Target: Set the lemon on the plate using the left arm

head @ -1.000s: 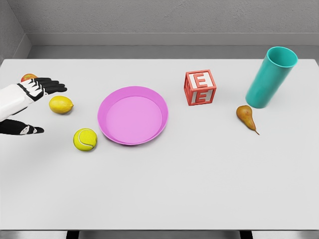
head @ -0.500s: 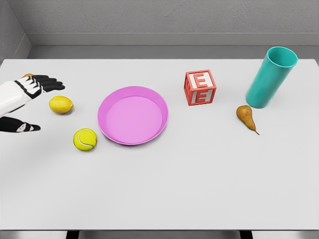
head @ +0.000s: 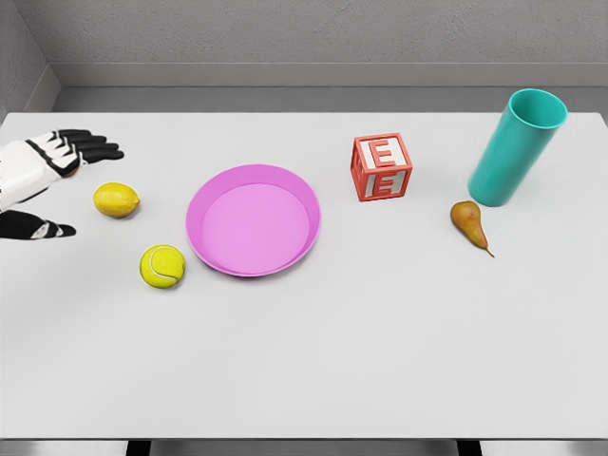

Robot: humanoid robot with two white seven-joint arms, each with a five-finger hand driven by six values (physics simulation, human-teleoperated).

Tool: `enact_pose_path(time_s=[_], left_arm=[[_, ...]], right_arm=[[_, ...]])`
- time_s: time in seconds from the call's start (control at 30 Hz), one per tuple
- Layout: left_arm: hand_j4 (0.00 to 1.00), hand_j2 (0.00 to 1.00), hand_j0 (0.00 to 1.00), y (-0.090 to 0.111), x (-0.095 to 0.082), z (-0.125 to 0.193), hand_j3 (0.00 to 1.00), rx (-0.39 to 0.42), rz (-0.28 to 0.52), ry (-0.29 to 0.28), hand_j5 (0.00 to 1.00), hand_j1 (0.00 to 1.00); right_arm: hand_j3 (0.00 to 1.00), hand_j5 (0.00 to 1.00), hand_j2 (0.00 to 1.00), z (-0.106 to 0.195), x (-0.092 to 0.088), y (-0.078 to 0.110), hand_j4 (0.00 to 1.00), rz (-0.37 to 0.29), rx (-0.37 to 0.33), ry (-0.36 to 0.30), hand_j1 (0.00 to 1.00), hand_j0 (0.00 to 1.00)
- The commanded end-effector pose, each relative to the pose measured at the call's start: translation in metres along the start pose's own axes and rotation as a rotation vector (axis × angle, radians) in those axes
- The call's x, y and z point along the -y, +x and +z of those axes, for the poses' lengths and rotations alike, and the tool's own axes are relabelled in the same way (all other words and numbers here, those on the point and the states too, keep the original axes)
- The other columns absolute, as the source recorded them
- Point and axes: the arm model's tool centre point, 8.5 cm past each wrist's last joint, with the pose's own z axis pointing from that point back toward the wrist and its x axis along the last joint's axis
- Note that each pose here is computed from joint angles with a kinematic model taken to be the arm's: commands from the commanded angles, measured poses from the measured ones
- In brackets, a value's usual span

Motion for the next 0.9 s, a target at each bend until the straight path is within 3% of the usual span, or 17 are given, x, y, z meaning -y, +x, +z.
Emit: enact_pose_path(time_s=[0.0, 0.2, 0.57, 0.7, 0.77, 0.87], left_arm=[[1.00, 1.00, 1.00, 0.000, 0.002, -0.002, 1.00, -0.006, -0.004, -0.004, 1.00, 1.00], [1.00, 1.00, 1.00, 0.001, 0.007, -0.010, 1.00, -0.018, -0.023, 0.007, 1.00, 1.00], [1.00, 1.00, 1.00, -0.005, 0.019, -0.017, 1.00, -0.097, -0.127, -0.068, 1.00, 1.00], [1.00, 1.00, 1.00, -0.002, 0.025, -0.026, 1.00, -0.082, -0.101, -0.041, 1.00, 1.00], [1.00, 1.00, 1.00, 0.005, 0.029, -0.043, 1.00, -0.033, -0.102, -0.062, 1.00, 1.00], [1.00, 1.00, 1.00, 0.006, 0.026, -0.047, 1.00, -0.023, -0.108, -0.059, 1.00, 1.00]], right_arm=[[1.00, 1.00, 1.00, 0.000, 0.000, 0.000, 1.00, 0.000, 0.000, 0.001, 1.00, 1.00], [1.00, 1.00, 1.00, 0.000, 0.000, 0.000, 1.00, 0.000, 0.000, 0.001, 1.00, 1.00], [1.00, 1.00, 1.00, 0.000, 0.000, 0.000, 1.00, 0.000, 0.000, 0.001, 1.00, 1.00], [1.00, 1.00, 1.00, 0.000, 0.000, 0.000, 1.00, 0.000, 0.000, 0.001, 1.00, 1.00], [1.00, 1.00, 1.00, 0.000, 0.000, 0.000, 1.00, 0.001, 0.000, 0.001, 1.00, 1.00], [1.00, 1.00, 1.00, 0.000, 0.000, 0.000, 1.00, 0.000, 0.000, -0.001, 1.00, 1.00]])
